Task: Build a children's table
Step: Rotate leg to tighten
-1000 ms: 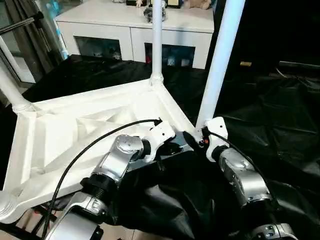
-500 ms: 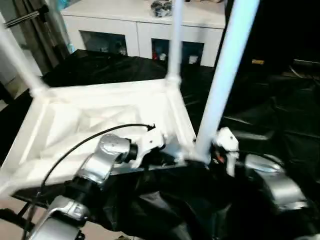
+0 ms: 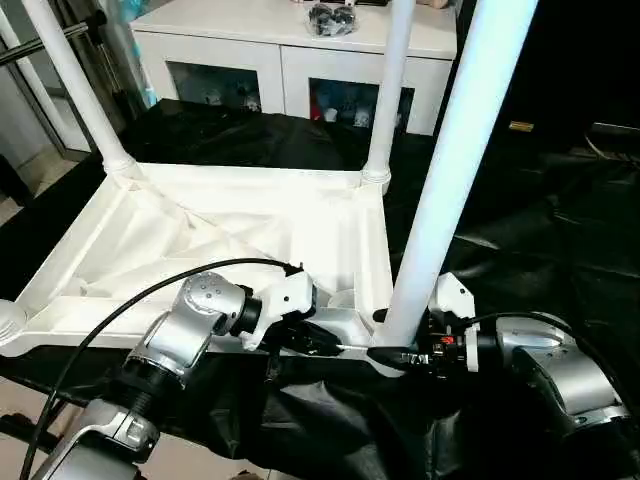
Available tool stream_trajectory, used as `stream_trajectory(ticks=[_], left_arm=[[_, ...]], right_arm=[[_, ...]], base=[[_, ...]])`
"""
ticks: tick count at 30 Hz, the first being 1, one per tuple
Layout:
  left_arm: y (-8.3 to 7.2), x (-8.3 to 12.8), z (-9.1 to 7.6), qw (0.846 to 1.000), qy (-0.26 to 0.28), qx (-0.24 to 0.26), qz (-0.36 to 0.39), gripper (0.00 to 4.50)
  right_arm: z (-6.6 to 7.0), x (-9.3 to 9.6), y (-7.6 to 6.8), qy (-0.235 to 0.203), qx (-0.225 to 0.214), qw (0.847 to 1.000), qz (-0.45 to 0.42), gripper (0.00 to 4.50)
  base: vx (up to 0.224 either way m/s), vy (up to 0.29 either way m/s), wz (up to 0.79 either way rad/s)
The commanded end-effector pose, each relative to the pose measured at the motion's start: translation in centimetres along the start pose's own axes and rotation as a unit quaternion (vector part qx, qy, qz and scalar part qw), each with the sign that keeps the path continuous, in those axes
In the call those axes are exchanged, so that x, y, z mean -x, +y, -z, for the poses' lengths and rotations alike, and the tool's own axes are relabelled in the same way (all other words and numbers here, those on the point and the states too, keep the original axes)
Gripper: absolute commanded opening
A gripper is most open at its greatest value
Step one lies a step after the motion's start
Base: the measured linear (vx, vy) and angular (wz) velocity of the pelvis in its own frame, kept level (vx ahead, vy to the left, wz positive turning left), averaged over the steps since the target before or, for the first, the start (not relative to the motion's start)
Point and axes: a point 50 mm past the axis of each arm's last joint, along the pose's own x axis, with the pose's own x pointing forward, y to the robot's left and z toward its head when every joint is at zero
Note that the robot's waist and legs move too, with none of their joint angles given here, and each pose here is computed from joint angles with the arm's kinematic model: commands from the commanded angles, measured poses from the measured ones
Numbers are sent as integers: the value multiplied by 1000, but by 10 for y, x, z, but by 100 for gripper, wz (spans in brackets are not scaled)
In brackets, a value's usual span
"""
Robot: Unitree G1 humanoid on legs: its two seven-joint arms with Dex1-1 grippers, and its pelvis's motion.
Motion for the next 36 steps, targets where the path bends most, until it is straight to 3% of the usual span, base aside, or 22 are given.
stream_trajectory(ticks=[1,4,5,6,9,10,13,15,17,20,23,28,32,36], left_arm=[[-1,-7,-3,1000,0,-4,0,0],[9,-9,-3,998,6,0,-57,0],[16,-11,-4,996,6,9,-93,0],[17,-12,-5,995,5,11,-100,0],[28,-22,-12,987,-4,34,-159,0],[28,-22,-12,987,-4,34,-159,0],[33,-43,-25,979,-22,53,-197,0],[33,-49,-29,978,-28,57,-200,0],[30,-64,-38,980,-37,55,-189,0],[27,-67,-40,983,-38,44,-174,0],[28,-59,-35,984,-31,37,-174,0],[25,-48,-28,988,-30,20,-148,0],[16,-33,-20,996,-29,5,-90,0],[9,-25,-16,999,-24,-3,-46,0]], right_arm=[[1,-14,11,-5,-3,999,-39,268],[5,-19,6,-5,-6,1000,20,264],[12,-23,-5,5,-25,995,95,263],[13,-24,-7,8,-27,993,113,263],[22,-33,-24,17,-68,970,233,263],[22,-33,-24,17,-68,970,233,263],[21,-56,-27,14,-111,949,295,263],[20,-62,-27,17,-118,943,310,263],[15,-79,-25,19,-120,938,326,263],[9,-85,-22,-2,-111,944,311,298],[6,-75,-27,-13,-101,943,317,338],[0,-57,-33,-26,-63,951,302,343],[-6,-36,-25,-33,-11,978,208,343],[-5,-21,-16,-24,3,991,129,343]], base=[[0,0,0],[0,0,0],[0,0,0],[0,0,0],[-60,2,-4],[-53,14,-5],[-18,5,-2],[0,0,0],[0,0,0],[0,0,0],[0,0,0],[0,0,0],[26,-6,3],[61,-22,4]])
